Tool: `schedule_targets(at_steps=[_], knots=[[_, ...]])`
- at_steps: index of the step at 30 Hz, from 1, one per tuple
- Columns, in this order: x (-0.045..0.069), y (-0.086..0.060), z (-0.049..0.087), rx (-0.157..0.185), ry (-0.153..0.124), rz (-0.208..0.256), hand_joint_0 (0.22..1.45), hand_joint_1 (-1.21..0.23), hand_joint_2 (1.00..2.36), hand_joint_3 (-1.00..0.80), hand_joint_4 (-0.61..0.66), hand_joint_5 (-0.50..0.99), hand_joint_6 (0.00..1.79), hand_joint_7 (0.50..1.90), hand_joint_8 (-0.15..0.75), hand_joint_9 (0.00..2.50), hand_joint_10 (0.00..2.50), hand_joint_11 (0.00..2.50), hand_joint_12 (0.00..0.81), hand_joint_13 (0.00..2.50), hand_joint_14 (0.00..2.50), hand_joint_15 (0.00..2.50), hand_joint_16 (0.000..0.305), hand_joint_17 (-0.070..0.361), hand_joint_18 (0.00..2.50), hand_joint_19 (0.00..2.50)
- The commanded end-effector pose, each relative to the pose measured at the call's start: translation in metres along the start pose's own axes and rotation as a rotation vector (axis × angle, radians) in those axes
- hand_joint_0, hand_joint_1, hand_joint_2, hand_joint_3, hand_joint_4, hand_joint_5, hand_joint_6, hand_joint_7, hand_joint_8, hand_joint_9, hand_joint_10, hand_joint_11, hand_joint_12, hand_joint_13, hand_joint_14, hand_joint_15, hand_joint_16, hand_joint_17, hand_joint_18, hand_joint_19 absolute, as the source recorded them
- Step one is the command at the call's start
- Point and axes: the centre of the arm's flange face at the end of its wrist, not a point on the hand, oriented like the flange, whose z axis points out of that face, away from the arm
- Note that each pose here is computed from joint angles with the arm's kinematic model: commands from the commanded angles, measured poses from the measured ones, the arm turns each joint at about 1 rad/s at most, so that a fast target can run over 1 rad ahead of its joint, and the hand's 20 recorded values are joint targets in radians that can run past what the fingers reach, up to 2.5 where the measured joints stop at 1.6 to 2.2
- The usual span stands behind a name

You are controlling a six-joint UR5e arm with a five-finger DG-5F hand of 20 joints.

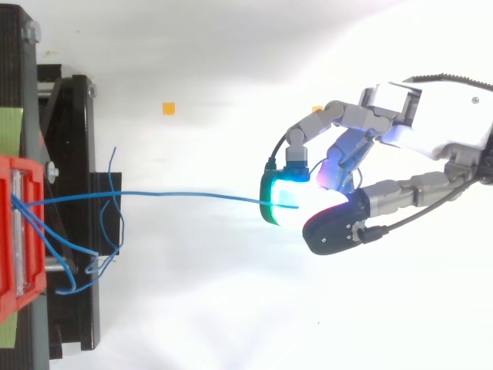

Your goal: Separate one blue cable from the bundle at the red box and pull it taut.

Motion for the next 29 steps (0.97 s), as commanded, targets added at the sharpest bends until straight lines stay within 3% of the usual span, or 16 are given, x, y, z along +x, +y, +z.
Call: schedule_targets(at_steps=[1,29], knots=[[-0.0004,-0.0001,0.0000,0.000,-0.001,0.000,0.65,-0.89,1.01,-0.06,-0.21,-0.10,0.93,1.14,0.318,1.05,0.49,1.17,0.366,1.29,0.00,1.41,0.049,0.111,1.13,0.95],[0.0005,0.0000,-0.0001,0.000,0.001,0.000,0.66,-0.90,1.01,-0.06,-0.21,-0.10,0.93,1.14,0.323,1.08,0.45,1.18,0.376,1.29,0.01,1.39,0.051,0.114,1.16,0.95]])
